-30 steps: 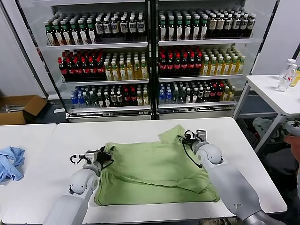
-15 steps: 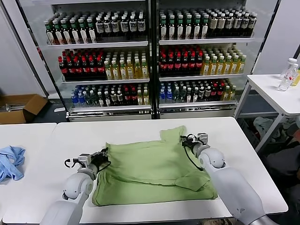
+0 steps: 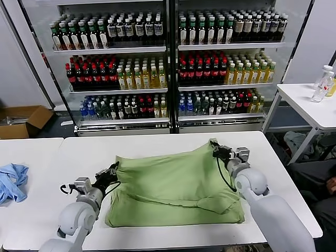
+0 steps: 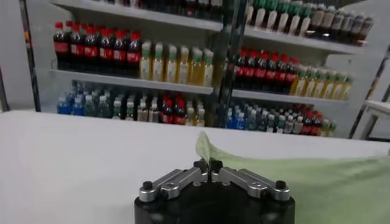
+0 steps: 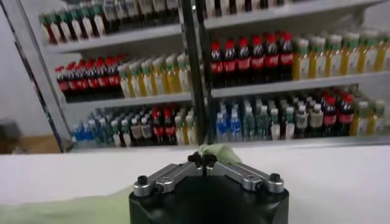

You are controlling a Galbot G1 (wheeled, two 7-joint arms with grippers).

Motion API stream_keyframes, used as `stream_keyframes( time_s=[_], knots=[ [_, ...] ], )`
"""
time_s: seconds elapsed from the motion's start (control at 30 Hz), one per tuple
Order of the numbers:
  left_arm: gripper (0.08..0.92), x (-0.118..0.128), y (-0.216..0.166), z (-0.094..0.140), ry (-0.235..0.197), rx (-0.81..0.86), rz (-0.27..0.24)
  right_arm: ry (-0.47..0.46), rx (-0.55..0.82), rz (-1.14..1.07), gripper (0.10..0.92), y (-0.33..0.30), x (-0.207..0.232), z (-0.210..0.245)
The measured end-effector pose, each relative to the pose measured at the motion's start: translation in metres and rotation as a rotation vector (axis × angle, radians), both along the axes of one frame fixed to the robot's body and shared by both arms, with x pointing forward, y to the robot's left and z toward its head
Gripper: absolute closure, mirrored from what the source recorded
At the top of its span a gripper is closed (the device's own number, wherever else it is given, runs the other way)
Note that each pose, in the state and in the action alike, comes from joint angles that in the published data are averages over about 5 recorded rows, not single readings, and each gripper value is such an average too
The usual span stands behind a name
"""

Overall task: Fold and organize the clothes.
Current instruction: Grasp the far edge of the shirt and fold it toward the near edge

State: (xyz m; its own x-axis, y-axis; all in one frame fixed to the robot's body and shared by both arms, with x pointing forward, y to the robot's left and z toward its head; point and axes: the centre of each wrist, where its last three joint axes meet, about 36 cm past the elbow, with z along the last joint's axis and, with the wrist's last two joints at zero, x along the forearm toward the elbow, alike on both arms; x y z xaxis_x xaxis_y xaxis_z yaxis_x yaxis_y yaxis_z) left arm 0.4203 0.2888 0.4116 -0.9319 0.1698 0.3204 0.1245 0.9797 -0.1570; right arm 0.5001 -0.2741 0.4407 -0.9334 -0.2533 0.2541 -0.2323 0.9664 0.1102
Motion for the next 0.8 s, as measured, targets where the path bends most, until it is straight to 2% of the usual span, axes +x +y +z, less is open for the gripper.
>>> stream_keyframes(
  time_s=[0.3, 0.57, 0.67, 0.8],
  knots=[
    [0.915, -0.036, -0.010, -0.001, 0.025, 0.054, -0.053, -0.002, -0.018, -0.037, 0.917, -0.005, -0.079, -0.012],
    [0.915, -0.050, -0.014, -0.008, 0.051, 0.139, -0.070, 0.063, -0.056, -0.087, 0.917, -0.007, -0.135, -0.032],
    [0.915, -0.052, -0.017, -0.013, 0.060, 0.174, -0.072, 0.091, -0.074, -0.092, 0.882, -0.005, -0.148, -0.036],
    [0.896, -0.057, -0.021, -0.020, 0.072, 0.216, -0.066, 0.114, -0.092, -0.093, 0.781, -0.002, -0.163, -0.037]
  ],
)
